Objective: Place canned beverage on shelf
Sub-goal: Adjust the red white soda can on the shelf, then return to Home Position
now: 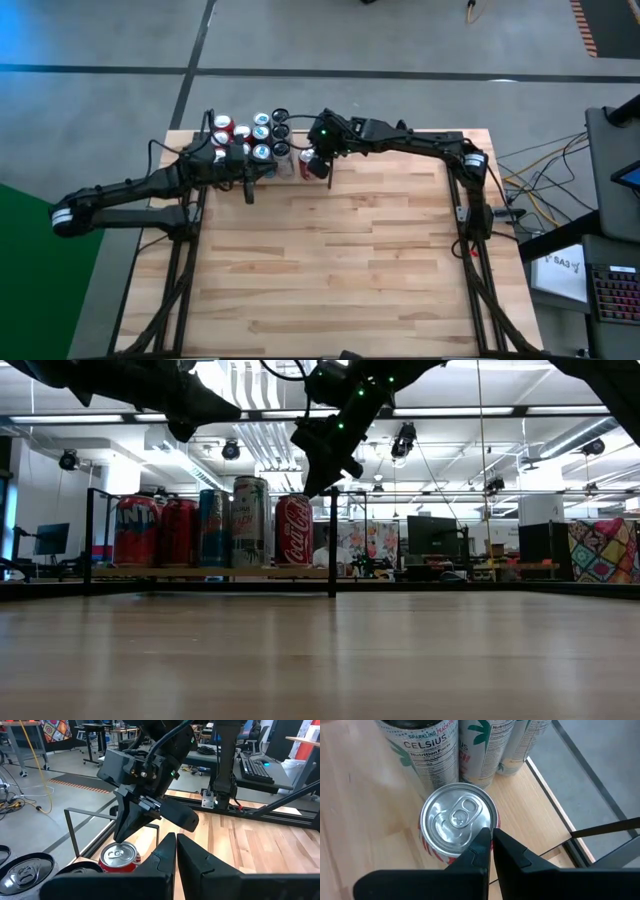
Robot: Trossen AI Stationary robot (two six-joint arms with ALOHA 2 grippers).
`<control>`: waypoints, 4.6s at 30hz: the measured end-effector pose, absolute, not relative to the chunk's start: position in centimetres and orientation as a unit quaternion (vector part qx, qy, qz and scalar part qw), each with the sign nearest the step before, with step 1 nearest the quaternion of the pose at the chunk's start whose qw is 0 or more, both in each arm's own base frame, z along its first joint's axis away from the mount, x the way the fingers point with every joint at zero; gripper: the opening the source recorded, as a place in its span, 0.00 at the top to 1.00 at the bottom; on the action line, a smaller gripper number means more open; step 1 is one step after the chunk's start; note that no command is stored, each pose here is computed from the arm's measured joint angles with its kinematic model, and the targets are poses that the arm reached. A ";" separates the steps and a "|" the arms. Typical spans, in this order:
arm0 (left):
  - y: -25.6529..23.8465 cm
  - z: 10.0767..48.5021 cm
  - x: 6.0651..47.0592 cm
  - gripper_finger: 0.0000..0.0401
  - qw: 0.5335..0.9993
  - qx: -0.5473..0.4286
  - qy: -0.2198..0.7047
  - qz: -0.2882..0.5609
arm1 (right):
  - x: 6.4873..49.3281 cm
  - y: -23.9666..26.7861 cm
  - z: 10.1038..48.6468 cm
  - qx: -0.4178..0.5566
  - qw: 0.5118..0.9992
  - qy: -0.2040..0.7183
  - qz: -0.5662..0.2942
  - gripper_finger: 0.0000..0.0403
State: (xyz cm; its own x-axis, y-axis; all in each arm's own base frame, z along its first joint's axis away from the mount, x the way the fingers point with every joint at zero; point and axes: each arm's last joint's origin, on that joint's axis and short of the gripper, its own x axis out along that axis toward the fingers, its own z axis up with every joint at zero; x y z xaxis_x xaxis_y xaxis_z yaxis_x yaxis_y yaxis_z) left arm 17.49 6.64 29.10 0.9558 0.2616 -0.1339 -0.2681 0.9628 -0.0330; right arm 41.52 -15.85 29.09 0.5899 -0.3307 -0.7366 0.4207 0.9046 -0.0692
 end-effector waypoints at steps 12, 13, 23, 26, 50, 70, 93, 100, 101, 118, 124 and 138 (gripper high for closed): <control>6.6 29.1 17.5 1.00 0.989 -0.025 0.064 0.134 | 40.2 -14.7 31.0 0.043 0.886 0.440 -0.144 0.98; 6.6 29.1 17.5 1.00 0.989 -0.025 0.063 0.134 | 40.3 -14.5 30.9 0.045 0.885 0.442 -0.136 0.98; 6.6 29.1 17.5 1.00 0.989 -0.021 0.064 0.134 | 41.0 -12.9 30.0 0.040 0.884 0.451 -0.119 0.98; 6.6 29.1 17.5 1.00 0.989 -0.021 0.064 0.134 | 41.1 -13.0 29.5 0.039 0.886 0.446 -0.122 0.98; 6.6 29.1 17.5 1.00 0.989 -0.017 0.064 0.133 | 42.5 -13.2 28.9 0.010 0.922 0.367 -0.123 0.98; -1.0 31.2 17.2 1.00 0.998 0.021 -0.037 -0.043 | 38.7 0.2 33.0 -0.067 0.970 0.231 0.036 0.98; -0.9 24.9 8.3 1.00 0.985 0.018 -0.167 -0.041 | 22.7 2.1 28.3 0.005 0.995 0.081 0.056 0.98; -0.6 23.7 7.8 1.00 0.987 0.006 -0.157 -0.017 | 19.5 1.8 26.9 0.014 0.997 0.058 0.054 0.98; -0.6 23.7 7.9 1.00 0.988 0.006 -0.156 -0.013 | 19.1 1.7 26.7 0.015 0.997 0.054 0.051 0.98; -0.7 20.8 8.8 1.00 0.993 -0.007 -0.118 -0.005 | 13.0 0.9 22.0 0.026 1.000 -0.001 0.016 0.98; -0.6 18.6 9.5 1.00 0.994 -0.038 -0.105 0.014 | 10.7 0.8 20.7 0.004 0.998 -0.066 0.016 0.98; 0.1 17.3 9.7 1.00 0.989 -0.033 -0.028 0.139 | 10.0 0.4 17.4 -0.051 0.998 -0.034 -0.025 0.98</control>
